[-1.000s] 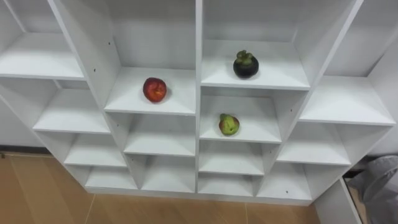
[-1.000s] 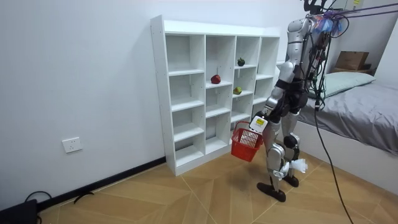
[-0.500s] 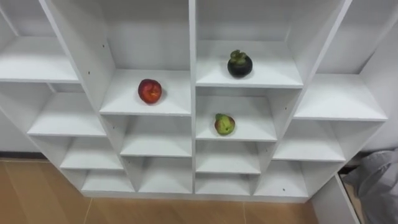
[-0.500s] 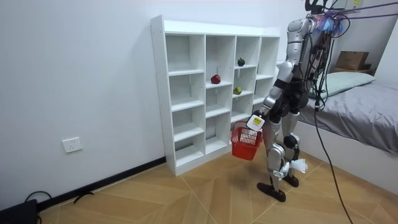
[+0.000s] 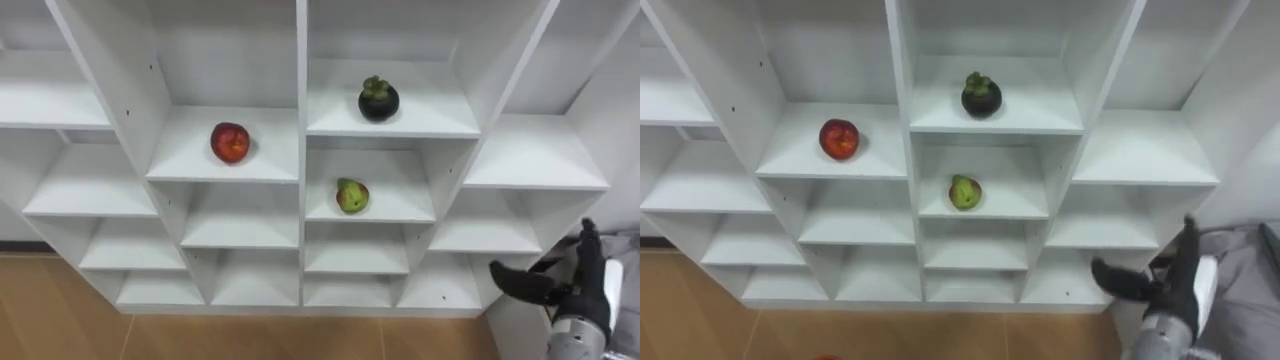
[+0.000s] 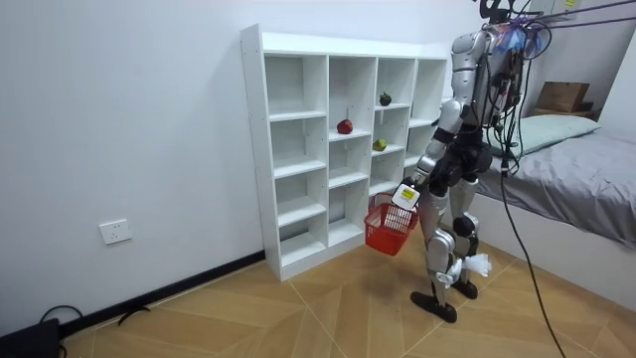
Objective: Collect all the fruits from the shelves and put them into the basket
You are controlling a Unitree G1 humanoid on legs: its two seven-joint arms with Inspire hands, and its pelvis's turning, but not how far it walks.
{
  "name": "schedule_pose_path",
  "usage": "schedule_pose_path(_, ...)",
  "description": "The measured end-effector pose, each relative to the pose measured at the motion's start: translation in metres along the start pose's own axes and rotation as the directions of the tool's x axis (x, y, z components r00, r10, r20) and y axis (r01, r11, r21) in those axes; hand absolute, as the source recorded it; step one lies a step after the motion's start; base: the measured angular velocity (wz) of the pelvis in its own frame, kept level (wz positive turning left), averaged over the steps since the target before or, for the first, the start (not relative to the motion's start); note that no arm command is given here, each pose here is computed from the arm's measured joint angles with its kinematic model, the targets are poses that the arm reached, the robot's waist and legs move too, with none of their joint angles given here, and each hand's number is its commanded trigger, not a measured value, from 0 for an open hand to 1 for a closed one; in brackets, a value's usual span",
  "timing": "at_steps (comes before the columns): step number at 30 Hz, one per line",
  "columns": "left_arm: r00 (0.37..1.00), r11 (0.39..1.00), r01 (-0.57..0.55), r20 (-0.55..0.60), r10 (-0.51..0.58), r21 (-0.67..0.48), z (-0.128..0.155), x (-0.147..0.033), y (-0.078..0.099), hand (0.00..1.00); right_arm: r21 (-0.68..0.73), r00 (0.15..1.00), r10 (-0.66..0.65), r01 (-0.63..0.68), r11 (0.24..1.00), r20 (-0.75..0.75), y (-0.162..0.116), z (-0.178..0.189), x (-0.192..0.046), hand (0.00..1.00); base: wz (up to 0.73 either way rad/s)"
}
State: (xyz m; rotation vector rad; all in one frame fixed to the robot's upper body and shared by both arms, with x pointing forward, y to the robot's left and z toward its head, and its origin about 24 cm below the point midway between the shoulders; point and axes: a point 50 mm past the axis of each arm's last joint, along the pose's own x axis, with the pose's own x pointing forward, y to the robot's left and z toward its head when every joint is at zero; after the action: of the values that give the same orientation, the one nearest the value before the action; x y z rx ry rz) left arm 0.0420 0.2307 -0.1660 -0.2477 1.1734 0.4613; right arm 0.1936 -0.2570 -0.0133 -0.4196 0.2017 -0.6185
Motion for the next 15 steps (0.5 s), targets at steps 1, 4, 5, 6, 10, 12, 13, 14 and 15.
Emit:
schedule_pose_path(1,1.0,1.0,0.002,0.001,-0.002,0.002,0.0,0.0,-0.001,1.0,-0.008,0.999,-0.005,0.005,1.0,0.033,0.0,0.006,0.0,0.0,-0.04)
schedule_pose_path(4,1.0,1.0,0.002,0.001,-0.003,0.002,0.001,0.0,-0.001,1.0,-0.028,0.989,-0.002,0.006,1.0,0.145,0.004,0.025,-0.001,0.0,0.0)
schedule_pose_path(5,1.0,1.0,0.003,0.001,-0.003,0.003,0.001,0.0,-0.001,1.0,-0.039,0.984,0.001,0.006,0.999,0.177,0.006,0.032,0.0,0.0,0.0)
schedule_pose_path(6,1.0,1.0,0.003,-0.001,-0.003,0.003,0.001,0.0,-0.001,1.0,-0.048,0.977,0.005,0.005,0.999,0.215,0.007,0.039,0.002,0.0,0.0)
schedule_pose_path(10,1.0,1.0,0.004,-0.002,-0.004,0.0,0.0,0.0,0.0,1.0,-0.048,0.944,0.019,-0.004,0.999,0.329,0.009,0.065,0.002,0.0,0.0)
schedule_pose_path(12,1.0,0.999,0.009,0.001,-0.009,0.034,0.001,0.0,0.002,1.0,-0.045,0.916,0.015,0.003,0.999,0.401,0.007,0.08,0.0,0.0,0.0)
schedule_pose_path(13,1.0,0.999,0.011,0.004,-0.011,0.043,0.002,0.0,0.002,1.0,-0.04,0.91,0.016,0.001,0.999,0.414,0.007,0.083,0.0,0.0,0.0)
schedule_pose_path(14,1.0,0.999,0.012,0.009,-0.012,0.044,0.002,0.0,0.002,1.0,-0.031,0.899,0.021,-0.008,0.999,0.438,0.009,0.089,-0.001,0.0,0.0)
schedule_pose_path(15,1.0,0.999,0.014,0.01,-0.014,0.046,0.002,0.0,0.001,1.0,-0.025,0.891,0.031,-0.022,0.999,0.453,0.012,0.093,-0.001,0.0,0.0)
